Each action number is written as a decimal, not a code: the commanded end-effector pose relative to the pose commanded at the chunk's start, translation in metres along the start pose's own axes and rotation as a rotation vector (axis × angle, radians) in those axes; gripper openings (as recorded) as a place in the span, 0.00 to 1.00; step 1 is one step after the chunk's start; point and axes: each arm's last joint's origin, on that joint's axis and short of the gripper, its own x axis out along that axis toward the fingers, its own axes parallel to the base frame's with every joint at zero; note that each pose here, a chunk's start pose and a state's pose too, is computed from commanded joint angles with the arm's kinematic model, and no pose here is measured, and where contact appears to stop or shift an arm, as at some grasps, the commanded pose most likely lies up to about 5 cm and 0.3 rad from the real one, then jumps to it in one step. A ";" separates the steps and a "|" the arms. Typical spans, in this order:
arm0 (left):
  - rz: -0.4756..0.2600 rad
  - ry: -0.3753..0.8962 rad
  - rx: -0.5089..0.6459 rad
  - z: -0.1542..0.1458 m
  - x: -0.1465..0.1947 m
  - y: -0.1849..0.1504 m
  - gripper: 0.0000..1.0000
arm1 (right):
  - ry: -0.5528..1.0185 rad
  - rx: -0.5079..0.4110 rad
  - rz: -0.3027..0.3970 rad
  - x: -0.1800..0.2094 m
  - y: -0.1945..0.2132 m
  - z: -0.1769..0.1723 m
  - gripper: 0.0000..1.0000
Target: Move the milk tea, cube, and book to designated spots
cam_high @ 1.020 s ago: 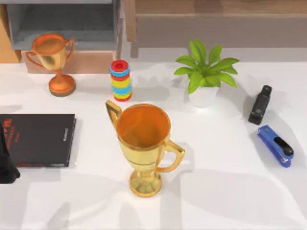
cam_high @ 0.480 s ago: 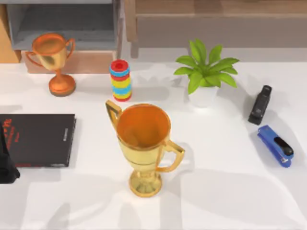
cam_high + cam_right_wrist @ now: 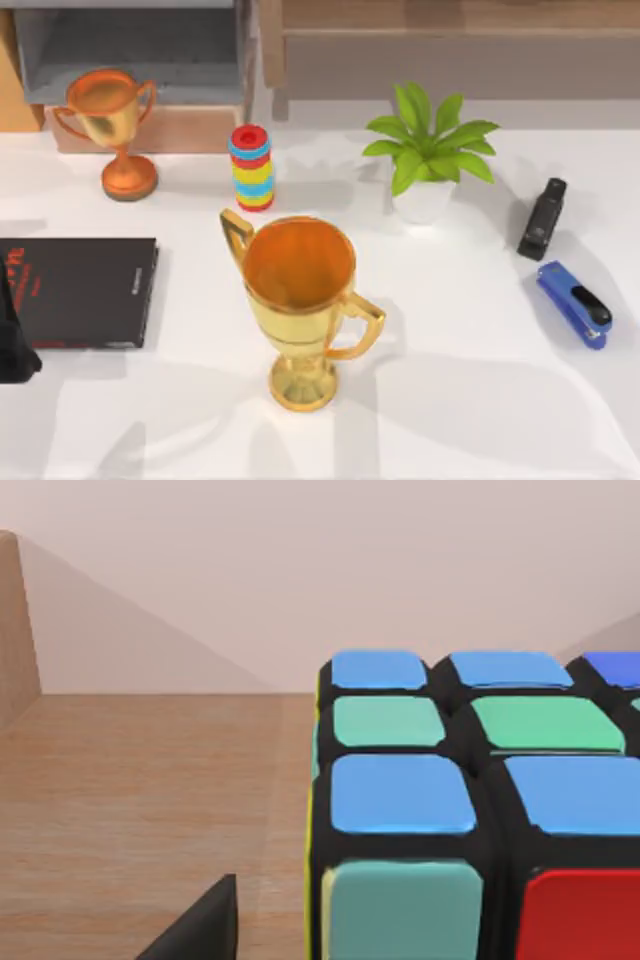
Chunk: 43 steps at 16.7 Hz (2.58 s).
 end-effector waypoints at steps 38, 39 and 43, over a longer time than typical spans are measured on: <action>0.000 0.000 0.000 0.000 0.000 0.000 1.00 | 0.006 0.000 0.022 -0.341 -0.221 -0.228 1.00; 0.000 0.000 0.000 0.000 0.000 0.000 1.00 | 0.005 -0.001 0.014 -0.341 -0.221 -0.233 1.00; 0.000 0.000 0.000 0.000 0.000 0.000 1.00 | 0.005 -0.002 0.010 -0.341 -0.222 -0.236 1.00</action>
